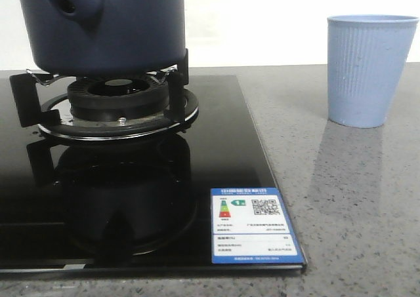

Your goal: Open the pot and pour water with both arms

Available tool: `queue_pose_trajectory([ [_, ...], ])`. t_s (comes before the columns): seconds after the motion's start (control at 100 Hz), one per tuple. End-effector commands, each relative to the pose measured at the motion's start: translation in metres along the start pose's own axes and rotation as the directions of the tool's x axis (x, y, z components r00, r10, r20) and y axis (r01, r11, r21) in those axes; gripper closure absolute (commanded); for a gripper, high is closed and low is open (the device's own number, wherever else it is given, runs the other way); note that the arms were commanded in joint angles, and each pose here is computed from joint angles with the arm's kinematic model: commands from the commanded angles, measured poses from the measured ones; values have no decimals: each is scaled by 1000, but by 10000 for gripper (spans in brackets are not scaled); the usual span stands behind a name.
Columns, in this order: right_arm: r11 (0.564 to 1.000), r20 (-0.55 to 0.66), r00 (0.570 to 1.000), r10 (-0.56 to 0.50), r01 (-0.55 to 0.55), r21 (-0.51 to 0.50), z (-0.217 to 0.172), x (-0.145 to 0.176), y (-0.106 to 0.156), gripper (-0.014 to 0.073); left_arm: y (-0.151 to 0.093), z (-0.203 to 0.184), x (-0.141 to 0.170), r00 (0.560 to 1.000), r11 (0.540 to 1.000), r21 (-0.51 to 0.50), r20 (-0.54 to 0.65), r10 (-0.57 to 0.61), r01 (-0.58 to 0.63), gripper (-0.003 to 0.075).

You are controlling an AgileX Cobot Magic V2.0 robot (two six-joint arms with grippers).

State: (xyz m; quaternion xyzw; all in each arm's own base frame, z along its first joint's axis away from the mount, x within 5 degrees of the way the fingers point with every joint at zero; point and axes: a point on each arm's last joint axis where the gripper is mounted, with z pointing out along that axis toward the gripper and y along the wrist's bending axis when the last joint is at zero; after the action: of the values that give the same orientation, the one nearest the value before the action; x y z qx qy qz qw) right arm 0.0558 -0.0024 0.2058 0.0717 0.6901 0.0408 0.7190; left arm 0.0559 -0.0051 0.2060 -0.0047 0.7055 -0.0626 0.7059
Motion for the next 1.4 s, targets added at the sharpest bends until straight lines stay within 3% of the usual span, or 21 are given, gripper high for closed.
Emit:
queue_pose_trajectory([
  [0.0, 995, 114, 988, 103, -103, -6, -1, -6, -1, 657, 1, -2, -6, 990, 996, 1, 113, -86, 87, 736],
  [0.13, 949, 124, 941, 313, -313, -24, -2, -10, -1, 657, 4, -3, -12, 928, 944, 21, 180, -327, 329, 736],
  [0.22, 948, 100, 943, 318, -315, -39, -4, -18, 2, 657, 5, -4, -19, 870, 892, 44, 202, -449, 450, 736],
  [0.32, 964, 80, 961, 265, -261, -61, -8, -35, 8, 656, 2, -8, -35, 862, 889, 74, 218, -457, 452, 736],
  [0.38, 975, 59, 974, 217, -213, -68, -9, -45, 12, 656, -1, -12, -50, 865, 897, 100, 235, -442, 431, 736],
  [0.47, 989, 14, 992, 127, -126, -75, -9, -64, 17, 656, -8, -17, -76, 905, 935, 116, 237, -354, 336, 736],
  [0.65, 990, -102, 991, -90, 78, -118, 6, -102, 28, 656, -22, -14, -121, 983, 984, 138, 125, -134, 117, 736],
  [0.77, 984, -125, 987, -98, 77, -161, 17, -117, 34, 656, -29, -3, -144, 999, 984, 177, 47, -14, 5, 736],
  [1.15, 969, -187, 972, -143, 99, -226, 29, -115, 39, 648, -43, 23, -163, 999, 944, 329, 11, -35, 30, 703],
  [1.22, 969, -194, 971, -137, 92, -229, 29, -115, 39, 595, -46, 28, -163, 999, 937, 348, 12, -41, 34, 641],
  [1.29, 970, -197, 972, -129, 82, -231, 29, -115, 40, 484, -49, 32, -163, 999, 929, 367, 15, -47, 38, 565],
  [1.39, 970, -196, 972, -129, 82, -230, 29, -115, 40, 231, -54, 38, -163, 999, 918, 394, 12, -53, 44, 449],
])
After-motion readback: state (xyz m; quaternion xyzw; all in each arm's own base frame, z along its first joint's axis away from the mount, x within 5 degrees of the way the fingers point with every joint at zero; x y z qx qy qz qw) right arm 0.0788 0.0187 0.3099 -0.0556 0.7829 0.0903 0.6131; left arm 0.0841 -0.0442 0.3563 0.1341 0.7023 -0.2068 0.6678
